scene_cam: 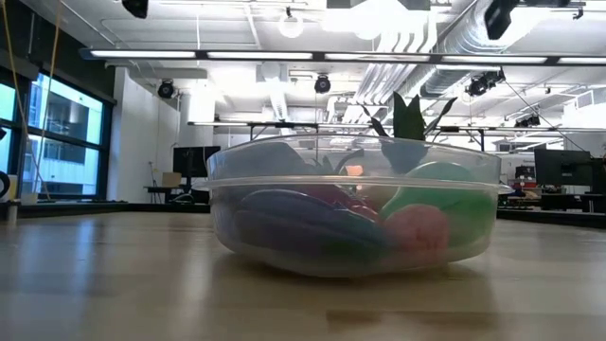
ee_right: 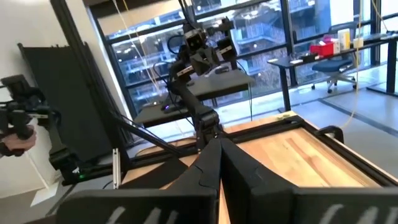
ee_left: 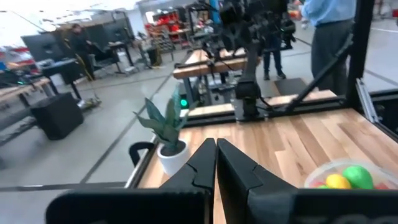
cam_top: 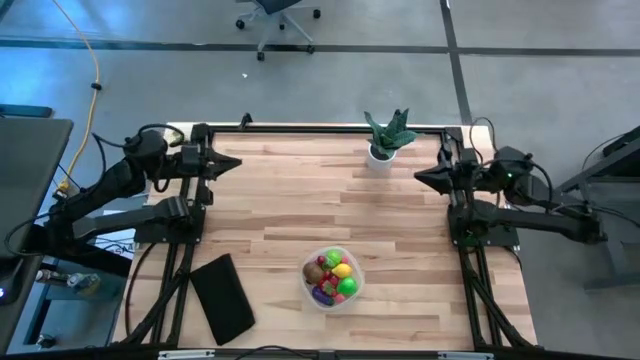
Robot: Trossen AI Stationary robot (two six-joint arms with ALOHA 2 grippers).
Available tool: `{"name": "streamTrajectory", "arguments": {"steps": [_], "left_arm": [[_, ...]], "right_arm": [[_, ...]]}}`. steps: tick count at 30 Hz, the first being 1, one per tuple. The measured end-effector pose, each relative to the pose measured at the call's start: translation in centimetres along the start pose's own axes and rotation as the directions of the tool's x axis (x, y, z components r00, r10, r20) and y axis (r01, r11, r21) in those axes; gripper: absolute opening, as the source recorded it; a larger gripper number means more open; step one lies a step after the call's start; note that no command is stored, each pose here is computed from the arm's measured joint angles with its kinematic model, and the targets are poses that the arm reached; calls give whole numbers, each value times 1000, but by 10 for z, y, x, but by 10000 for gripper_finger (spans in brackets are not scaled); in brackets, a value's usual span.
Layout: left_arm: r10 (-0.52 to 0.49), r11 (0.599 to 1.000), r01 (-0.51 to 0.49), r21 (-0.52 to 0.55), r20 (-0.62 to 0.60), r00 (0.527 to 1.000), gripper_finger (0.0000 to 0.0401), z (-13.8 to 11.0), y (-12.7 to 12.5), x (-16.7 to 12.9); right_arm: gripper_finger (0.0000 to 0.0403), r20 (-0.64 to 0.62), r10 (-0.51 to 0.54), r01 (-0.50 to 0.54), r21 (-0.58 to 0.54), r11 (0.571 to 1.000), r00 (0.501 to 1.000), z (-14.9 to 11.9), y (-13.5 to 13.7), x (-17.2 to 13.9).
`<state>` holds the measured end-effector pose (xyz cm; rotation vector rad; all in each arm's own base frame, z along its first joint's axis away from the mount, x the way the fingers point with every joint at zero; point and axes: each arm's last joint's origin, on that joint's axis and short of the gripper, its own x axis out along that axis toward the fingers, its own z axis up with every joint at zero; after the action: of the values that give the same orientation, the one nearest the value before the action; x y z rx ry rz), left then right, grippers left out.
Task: Pick and placing Produce into tupperware
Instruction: Return to Home Position
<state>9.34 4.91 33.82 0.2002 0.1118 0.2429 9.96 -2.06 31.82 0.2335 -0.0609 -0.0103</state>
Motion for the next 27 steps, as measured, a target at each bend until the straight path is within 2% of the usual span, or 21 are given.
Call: {"name": "streamTrajectory", "arguments": {"steps": [7,13,16,20,27], "left_arm": [[22,1000,-21,-20,23,999,5,-2,-4,-13],[15,996,-15,-86,-1,1000,5,-33,-13,-15],[13,996,-12,-88,6,1000,5,-45,-16,-17],[3,999,-2,-51,17,1000,5,-58,-21,-21],[21,1000,-21,-16,2,1000,5,-91,-29,-22]], "right_arm": [[0,1,-6,6,15,1000,1000,-20,-3,-10],[0,-64,-26,32,82,996,998,-43,-11,-5],[0,-75,-48,56,108,993,996,-48,-12,-4],[0,-95,-68,75,78,994,993,-50,-13,-4],[0,-258,-234,279,156,948,938,-68,-21,-8]]}}
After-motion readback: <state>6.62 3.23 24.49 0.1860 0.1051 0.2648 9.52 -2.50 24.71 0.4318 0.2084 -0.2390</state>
